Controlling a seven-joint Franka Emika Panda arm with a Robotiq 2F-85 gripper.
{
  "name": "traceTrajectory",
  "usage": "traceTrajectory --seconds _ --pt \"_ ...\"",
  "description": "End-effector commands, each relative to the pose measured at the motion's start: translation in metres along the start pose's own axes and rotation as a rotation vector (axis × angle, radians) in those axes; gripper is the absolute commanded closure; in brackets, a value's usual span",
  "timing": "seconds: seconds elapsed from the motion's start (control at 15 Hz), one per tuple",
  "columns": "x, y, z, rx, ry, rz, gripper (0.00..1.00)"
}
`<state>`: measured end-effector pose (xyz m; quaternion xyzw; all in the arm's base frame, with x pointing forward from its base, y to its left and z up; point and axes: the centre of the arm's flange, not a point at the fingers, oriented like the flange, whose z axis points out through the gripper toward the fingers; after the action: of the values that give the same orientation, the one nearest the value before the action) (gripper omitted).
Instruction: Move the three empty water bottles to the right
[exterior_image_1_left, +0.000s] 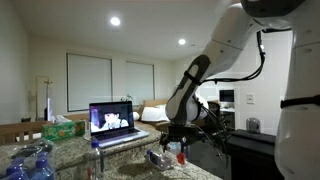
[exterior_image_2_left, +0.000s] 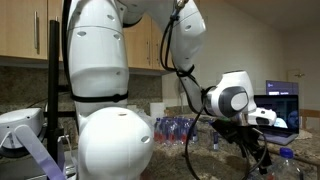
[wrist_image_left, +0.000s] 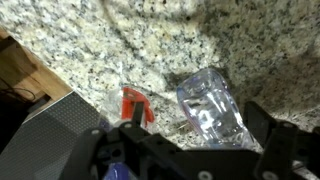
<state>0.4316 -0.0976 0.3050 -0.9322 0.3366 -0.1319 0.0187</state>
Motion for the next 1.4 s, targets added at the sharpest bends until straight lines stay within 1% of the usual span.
traceTrajectory --seconds 0.0,0.2,0.53,0.93,1.33 --pt "0.016 -0.002 0.018 0.041 0.005 -0.092 0.0" --pt "0.023 -0.011 0.029 0.049 -0.004 -0.176 0.0" --pt "0.032 -0.028 0.043 0.041 -0.036 -0.242 0.0" --pt "0.033 -0.041 0.064 0.028 -0.069 -0.296 0.0" --pt "0.031 -0.048 0.071 0.019 -0.095 -0.313 0.0"
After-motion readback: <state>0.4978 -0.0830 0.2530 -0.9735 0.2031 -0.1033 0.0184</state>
